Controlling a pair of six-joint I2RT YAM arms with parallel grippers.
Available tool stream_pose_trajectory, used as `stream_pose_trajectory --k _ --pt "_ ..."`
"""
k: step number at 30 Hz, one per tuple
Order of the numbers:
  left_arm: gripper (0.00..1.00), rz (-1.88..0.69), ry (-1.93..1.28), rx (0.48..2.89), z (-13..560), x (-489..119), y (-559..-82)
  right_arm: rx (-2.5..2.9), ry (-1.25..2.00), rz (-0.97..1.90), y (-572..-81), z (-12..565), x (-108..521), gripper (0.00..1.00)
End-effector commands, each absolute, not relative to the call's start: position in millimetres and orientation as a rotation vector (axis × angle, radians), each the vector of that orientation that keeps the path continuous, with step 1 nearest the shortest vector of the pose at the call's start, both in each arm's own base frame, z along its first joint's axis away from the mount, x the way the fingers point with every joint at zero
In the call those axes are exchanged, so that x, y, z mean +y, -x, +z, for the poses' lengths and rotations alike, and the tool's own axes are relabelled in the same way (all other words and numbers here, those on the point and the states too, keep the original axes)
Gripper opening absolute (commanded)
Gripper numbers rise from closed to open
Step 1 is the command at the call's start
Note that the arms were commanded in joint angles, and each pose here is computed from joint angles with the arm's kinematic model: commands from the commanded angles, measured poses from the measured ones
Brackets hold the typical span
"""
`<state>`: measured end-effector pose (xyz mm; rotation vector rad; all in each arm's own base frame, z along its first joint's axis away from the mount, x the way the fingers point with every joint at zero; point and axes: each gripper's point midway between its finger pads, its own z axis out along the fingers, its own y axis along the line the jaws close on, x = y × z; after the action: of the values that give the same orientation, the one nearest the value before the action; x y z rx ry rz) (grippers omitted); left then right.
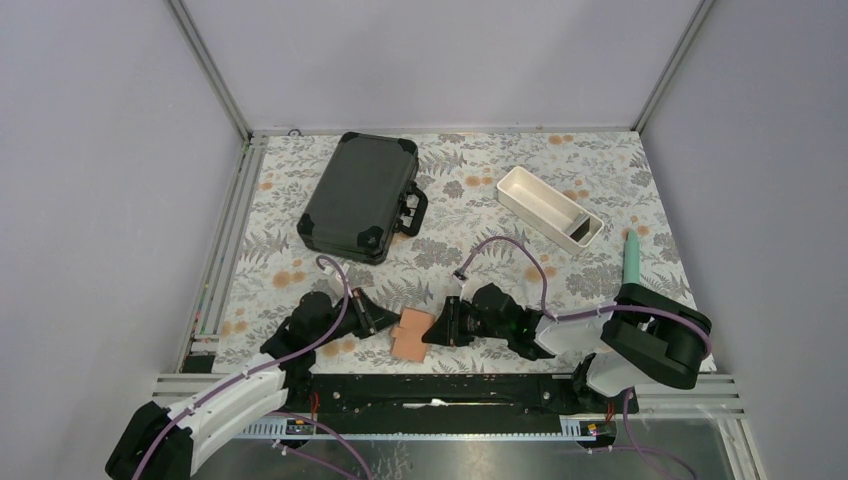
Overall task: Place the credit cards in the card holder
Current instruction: Close the card holder at the center of the board, then pick up the card holder from the center of the board.
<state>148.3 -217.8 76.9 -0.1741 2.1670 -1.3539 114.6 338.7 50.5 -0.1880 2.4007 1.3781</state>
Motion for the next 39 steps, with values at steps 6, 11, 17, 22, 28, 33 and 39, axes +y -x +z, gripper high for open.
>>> stream_pose_trajectory --k 6,11,17,22,28,33,39 --pt "0.05 -1.577 -0.086 2.171 88.8 -236.7 -111.7 2.193 0.189 1.457 -131.7 95.0 354.0 0.04" --pt "0.25 -1.588 -0.085 2.149 92.9 -237.4 -113.0 2.135 0.171 1.45 -132.9 111.9 343.5 0.0" --pt "0.52 -1.659 -0.112 2.062 113.3 -240.7 -111.0 2.089 0.197 1.429 -131.2 127.8 331.6 0.0" --pt "0.63 -1.647 -0.08 2.021 120.0 -238.5 -115.8 2.075 0.18 1.455 -127.6 132.3 326.9 0.0" --pt "0.81 -1.583 0.04 1.99 116.2 -229.4 -128.1 2.047 0.19 1.469 -123.3 140.1 319.9 0.0" --pt "0.97 -1.531 0.076 1.945 124.6 -222.4 -135.4 2.021 0.202 1.453 -123.2 149.0 314.4 0.0" --pt "0.99 -1.505 0.072 1.896 141.2 -218.0 -138.4 2.002 0.215 1.455 -121.8 154.9 311.6 0.0"
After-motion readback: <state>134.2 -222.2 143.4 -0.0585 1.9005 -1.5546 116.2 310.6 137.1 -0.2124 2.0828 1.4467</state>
